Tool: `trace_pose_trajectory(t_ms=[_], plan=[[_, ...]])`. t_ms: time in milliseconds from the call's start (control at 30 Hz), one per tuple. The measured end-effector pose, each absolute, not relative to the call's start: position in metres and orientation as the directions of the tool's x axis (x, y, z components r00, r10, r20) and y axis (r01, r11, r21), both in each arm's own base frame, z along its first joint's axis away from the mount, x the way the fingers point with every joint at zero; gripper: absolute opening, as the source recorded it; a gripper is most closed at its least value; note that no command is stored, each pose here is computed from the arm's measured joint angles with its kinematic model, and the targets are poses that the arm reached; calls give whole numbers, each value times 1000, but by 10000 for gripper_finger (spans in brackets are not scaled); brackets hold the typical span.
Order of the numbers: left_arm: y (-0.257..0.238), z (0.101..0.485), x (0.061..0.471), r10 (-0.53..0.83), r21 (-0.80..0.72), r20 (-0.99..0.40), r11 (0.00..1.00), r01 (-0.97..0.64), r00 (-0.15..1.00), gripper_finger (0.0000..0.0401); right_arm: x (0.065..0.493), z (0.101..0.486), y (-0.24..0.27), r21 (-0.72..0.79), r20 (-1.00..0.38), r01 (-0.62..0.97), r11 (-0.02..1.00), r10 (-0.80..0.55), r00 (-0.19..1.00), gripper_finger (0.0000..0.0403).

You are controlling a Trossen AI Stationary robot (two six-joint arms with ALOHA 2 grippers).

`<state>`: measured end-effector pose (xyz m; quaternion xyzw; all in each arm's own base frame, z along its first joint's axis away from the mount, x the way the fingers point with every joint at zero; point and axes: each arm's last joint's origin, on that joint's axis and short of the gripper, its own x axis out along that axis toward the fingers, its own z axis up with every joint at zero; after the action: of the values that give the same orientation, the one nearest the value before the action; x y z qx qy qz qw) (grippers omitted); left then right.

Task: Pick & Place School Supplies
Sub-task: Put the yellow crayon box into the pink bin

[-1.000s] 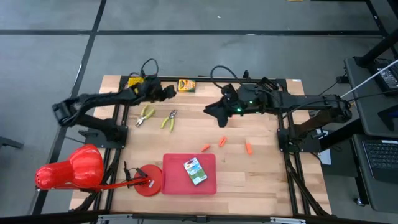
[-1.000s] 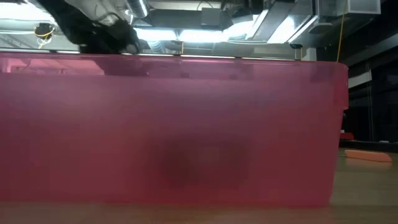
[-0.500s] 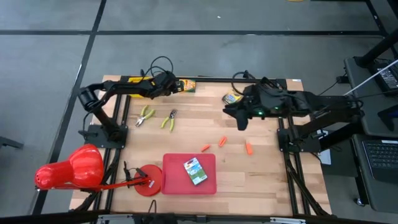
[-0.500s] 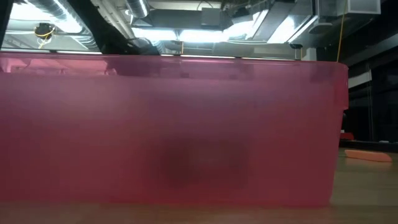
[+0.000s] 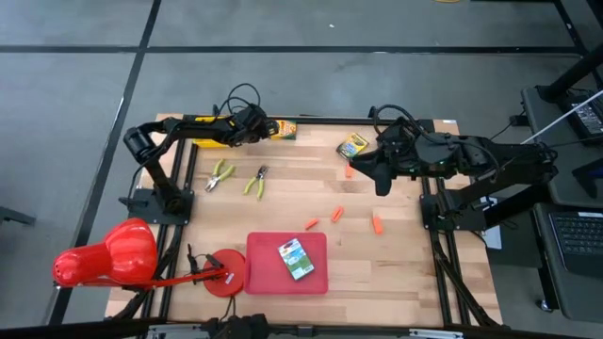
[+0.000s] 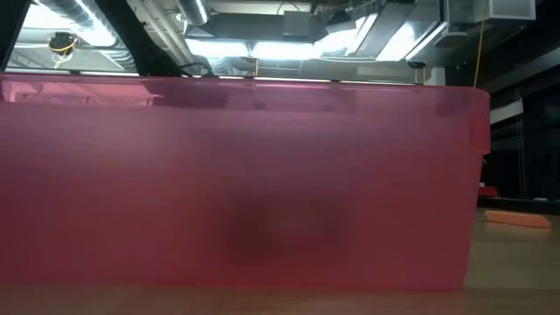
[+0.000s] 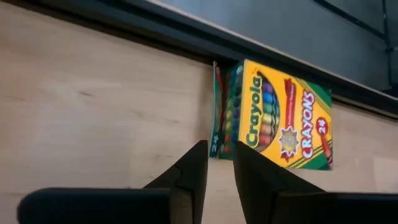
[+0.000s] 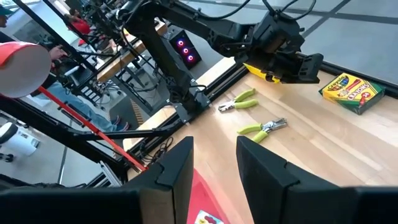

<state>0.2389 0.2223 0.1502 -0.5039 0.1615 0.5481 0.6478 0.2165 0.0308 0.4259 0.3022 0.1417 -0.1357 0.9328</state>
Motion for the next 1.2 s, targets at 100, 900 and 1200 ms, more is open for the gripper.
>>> trace_pose_trajectory(t_ms=[100, 900, 1200], plan=[[225, 150, 236, 553, -469, -760, -107, -877, 340, 74, 216, 426, 32, 527, -346, 337, 781, -165, 924, 127], [226, 131, 250, 516, -498, -758, -62, -865, 400, 75, 215, 425, 39, 534, -343, 354, 768, -187, 921, 127], [226, 130, 250, 518, -496, -758, -63, -866, 396, 75, 215, 425, 39, 546, -343, 357, 758, -187, 921, 127]])
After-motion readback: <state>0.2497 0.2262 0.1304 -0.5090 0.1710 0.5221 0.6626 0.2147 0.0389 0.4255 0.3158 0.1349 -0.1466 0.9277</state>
